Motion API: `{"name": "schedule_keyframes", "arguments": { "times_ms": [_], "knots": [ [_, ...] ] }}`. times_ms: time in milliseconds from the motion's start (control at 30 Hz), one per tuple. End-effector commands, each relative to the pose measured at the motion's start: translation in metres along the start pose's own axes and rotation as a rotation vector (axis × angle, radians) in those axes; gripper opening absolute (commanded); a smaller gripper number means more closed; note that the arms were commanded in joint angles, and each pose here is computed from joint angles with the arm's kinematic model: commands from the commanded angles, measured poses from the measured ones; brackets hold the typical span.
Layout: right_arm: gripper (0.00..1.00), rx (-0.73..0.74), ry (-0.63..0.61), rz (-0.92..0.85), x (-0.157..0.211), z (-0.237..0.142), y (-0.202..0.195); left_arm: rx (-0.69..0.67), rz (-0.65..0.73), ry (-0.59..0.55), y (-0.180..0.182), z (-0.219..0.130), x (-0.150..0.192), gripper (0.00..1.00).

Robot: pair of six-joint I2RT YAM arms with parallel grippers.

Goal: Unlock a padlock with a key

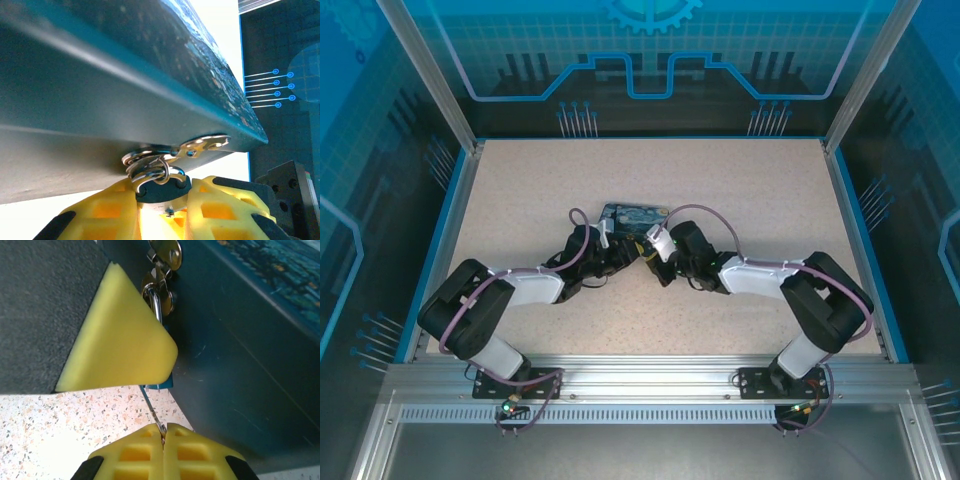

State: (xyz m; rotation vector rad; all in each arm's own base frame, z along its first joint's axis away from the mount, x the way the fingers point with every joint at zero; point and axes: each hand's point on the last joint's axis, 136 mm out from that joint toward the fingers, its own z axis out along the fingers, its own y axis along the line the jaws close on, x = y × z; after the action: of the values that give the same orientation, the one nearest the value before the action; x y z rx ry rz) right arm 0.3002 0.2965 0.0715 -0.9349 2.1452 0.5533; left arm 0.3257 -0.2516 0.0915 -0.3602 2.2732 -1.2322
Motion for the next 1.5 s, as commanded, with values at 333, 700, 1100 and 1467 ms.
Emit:
{"name": "schedule_keyframes", "arguments": {
  "times_ms": [333,700,1100,1467],
  "knots": [
    [0.00,0.035,0.025,-0.017,0.007,0.001,-0.003,0.071,0.025,-0.048,-0.026,-0.005,-0.012,0.06],
    [0.00,0.058,0.035,-0.009,0.010,-0.003,-0.008,0.062,0.029,-0.053,-0.024,-0.006,-0.012,0.05],
    [0.00,0.036,-0.003,-0.016,-0.004,-0.004,-0.003,0.060,0.026,-0.050,-0.023,-0.005,-0.011,0.05],
    [0.00,0.026,-0.045,-0.025,-0.022,-0.008,0.000,0.049,0.024,-0.044,-0.018,-0.003,-0.010,0.04]
  ]
}}
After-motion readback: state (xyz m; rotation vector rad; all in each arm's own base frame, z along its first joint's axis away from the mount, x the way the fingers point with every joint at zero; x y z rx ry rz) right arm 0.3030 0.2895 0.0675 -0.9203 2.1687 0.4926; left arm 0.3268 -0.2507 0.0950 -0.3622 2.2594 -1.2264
